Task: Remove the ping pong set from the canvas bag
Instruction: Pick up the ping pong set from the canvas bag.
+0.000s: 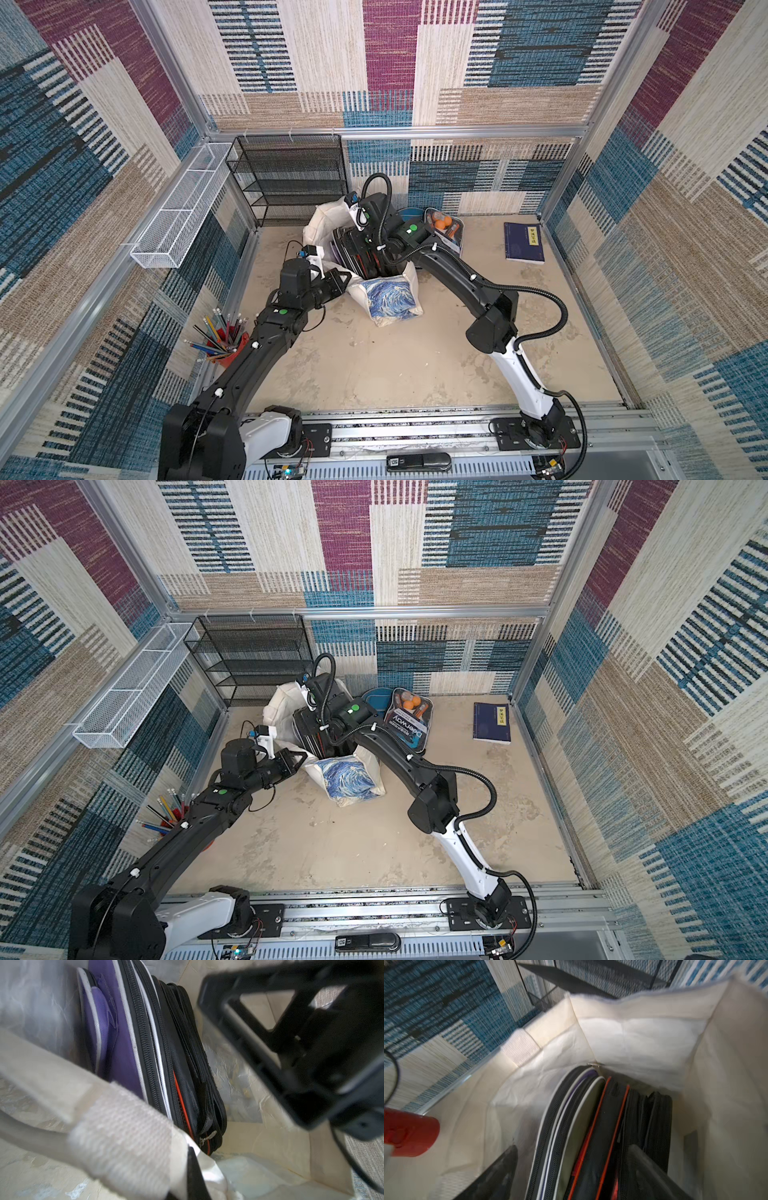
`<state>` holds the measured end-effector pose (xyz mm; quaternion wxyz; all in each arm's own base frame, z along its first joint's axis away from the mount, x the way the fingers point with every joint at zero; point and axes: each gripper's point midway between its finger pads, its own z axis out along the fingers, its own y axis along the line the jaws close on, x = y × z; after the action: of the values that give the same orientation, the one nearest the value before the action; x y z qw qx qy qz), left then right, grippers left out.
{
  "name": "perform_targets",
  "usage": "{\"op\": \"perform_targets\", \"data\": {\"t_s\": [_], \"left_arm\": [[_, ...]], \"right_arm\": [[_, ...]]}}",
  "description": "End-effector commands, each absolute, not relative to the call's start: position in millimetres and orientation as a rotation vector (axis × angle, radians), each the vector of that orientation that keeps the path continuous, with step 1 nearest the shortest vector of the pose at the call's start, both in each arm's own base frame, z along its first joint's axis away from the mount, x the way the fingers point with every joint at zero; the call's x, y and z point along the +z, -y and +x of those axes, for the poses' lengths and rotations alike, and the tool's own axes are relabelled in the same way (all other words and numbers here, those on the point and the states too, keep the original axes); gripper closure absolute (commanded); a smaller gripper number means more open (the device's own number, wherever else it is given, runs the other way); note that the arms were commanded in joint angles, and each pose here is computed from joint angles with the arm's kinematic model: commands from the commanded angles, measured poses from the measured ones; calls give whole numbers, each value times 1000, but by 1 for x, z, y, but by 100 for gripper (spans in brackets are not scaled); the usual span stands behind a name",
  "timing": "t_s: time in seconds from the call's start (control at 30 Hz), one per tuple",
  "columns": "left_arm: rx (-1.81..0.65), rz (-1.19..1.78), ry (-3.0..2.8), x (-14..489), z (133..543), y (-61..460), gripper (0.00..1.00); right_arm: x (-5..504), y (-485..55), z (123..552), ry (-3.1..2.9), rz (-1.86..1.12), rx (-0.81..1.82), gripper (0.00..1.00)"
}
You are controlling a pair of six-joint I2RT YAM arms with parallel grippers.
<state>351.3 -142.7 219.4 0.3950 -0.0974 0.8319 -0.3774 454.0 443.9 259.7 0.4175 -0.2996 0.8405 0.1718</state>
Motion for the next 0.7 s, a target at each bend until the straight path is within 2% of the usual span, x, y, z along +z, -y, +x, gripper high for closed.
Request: {"op": "perform_targets", "data": {"t_s": [0.0,0.33,0.67], "left_arm": [[-973,-216,-2055,233,355,145,100],[-961,-220,-2063,229,355,143,100],[-958,-225,-2065,226,357,143,100]], "right_arm": [[246,-422,469,-2164,-671,348,20],[225,-367,514,-2229,-536,236,31],[196,-360,528,-2259,-531,184,39]]}}
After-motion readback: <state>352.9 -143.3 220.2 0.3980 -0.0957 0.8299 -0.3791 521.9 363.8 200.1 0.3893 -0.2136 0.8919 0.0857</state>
